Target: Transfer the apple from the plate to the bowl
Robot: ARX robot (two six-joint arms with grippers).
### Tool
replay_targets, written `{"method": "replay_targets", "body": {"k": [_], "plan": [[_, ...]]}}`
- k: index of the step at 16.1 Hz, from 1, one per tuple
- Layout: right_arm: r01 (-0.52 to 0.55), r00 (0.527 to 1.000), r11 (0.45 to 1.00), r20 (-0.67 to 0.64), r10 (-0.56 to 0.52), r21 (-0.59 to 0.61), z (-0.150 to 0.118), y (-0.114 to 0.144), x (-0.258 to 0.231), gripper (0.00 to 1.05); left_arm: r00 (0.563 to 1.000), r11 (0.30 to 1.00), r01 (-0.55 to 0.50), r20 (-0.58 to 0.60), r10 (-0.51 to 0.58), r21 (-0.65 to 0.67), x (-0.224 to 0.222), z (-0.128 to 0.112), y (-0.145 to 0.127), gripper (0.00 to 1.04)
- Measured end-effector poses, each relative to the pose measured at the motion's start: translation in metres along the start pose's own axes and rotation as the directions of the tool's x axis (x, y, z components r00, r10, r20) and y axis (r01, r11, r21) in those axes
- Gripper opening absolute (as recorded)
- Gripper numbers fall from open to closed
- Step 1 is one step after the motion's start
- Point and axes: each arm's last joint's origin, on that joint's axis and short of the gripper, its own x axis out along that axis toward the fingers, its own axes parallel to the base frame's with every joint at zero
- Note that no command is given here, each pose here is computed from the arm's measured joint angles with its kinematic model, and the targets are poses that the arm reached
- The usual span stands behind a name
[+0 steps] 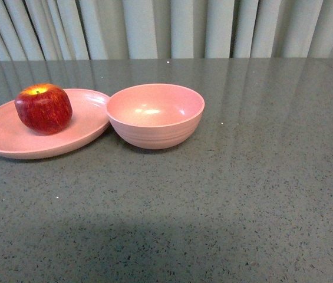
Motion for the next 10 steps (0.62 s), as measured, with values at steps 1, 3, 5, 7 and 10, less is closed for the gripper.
{"method": "replay_targets", "body": {"k": [1,3,5,7,10], "plan": [[0.0,1.0,1.0,0.0,0.0,0.0,0.0,0.0,0.0,0.98,1.0,1.0,0.0,0.0,0.0,0.0,0.0,0.0,0.0,0.98],[0.0,1.0,1.0,0.0,0.0,0.0,0.0,0.0,0.0,0.98,1.0,1.0,-0.011,-0.024,0.011,-0.005,0.0,-0.001,0.0,0.98],[-0.001,1.0,1.0,0.001,0.001,-0.001,0.0,0.0,0.0,0.98,0.936,0.987,-0.157,-0.322,0.143,-0.017,0.002,0.0,-0.004,0.98],[0.0,1.0,1.0,-0.001,0.0,0.0,0.0,0.0,0.0,0.98,0.93,0.979,-0.198,-0.322,0.175,-0.039,0.002,0.002,-0.002,0.98],[-0.001,1.0,1.0,0.0,0.001,0.0,0.0,0.0,0.0,0.98,0.962,0.982,-0.167,-0.233,0.143,-0.088,0.01,0.028,-0.001,0.98]]}}
